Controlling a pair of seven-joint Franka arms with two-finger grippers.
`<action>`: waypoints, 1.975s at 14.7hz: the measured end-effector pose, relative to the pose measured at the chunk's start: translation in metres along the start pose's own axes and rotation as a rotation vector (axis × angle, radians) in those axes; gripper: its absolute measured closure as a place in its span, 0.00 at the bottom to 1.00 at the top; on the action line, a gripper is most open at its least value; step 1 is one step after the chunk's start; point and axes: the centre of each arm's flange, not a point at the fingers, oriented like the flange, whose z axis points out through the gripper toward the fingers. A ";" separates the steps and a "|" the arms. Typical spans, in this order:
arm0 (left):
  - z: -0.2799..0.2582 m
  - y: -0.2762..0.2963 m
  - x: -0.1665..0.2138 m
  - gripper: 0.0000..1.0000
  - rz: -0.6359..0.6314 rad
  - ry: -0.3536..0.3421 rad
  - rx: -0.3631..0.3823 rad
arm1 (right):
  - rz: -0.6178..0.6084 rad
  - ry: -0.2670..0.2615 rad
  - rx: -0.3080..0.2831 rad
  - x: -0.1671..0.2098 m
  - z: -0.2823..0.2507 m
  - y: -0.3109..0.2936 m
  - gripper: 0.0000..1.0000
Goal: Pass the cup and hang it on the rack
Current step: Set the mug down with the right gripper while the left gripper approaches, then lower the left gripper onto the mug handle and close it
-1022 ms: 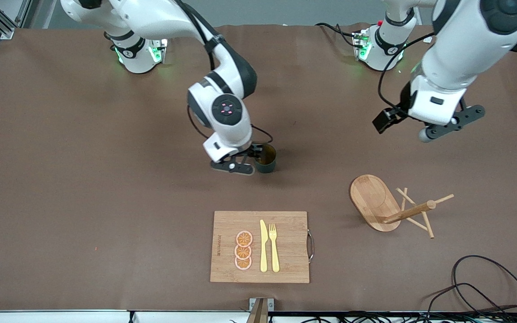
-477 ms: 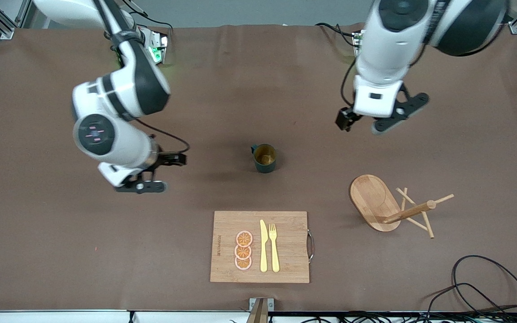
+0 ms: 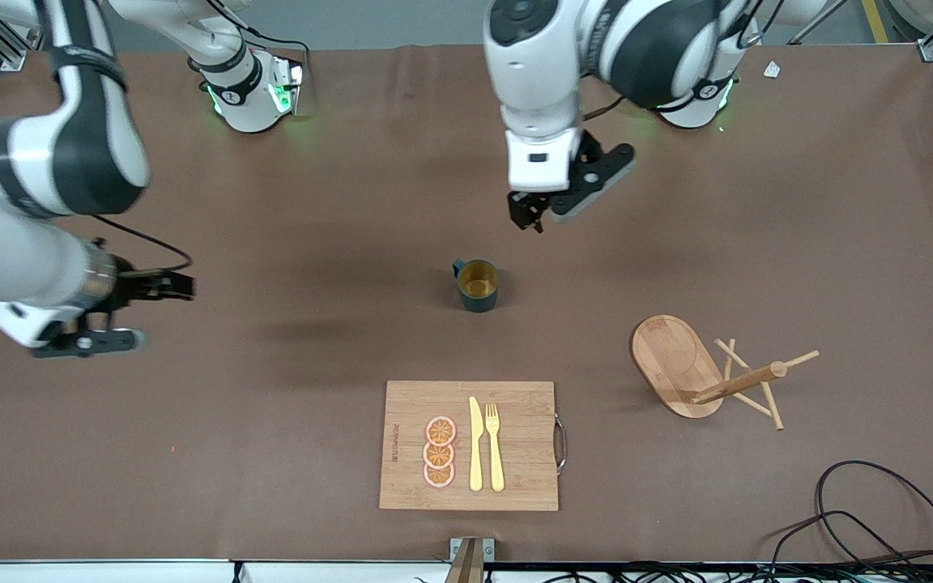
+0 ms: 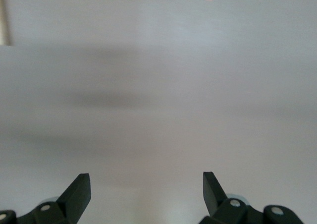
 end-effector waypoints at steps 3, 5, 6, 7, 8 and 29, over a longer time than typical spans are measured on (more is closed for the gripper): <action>0.028 0.028 -0.059 0.00 -0.054 0.085 0.023 | 0.027 -0.004 -0.001 -0.017 -0.014 0.053 0.00; 0.052 0.043 -0.100 0.00 -0.070 0.164 0.034 | 0.036 -0.011 0.006 -0.023 -0.014 0.077 0.00; 0.065 0.049 -0.122 0.00 -0.073 0.205 0.036 | 0.038 -0.013 0.010 -0.025 -0.013 0.089 0.00; 0.078 0.054 -0.144 0.00 -0.076 0.242 0.034 | 0.044 -0.014 0.013 -0.027 -0.012 0.098 0.00; 0.088 0.058 -0.166 0.00 -0.082 0.272 0.027 | 0.049 -0.011 0.015 -0.028 -0.012 0.105 0.00; 0.280 0.114 -0.267 0.00 -0.031 0.560 -0.073 | 0.010 0.033 0.027 -0.045 -0.059 0.076 0.00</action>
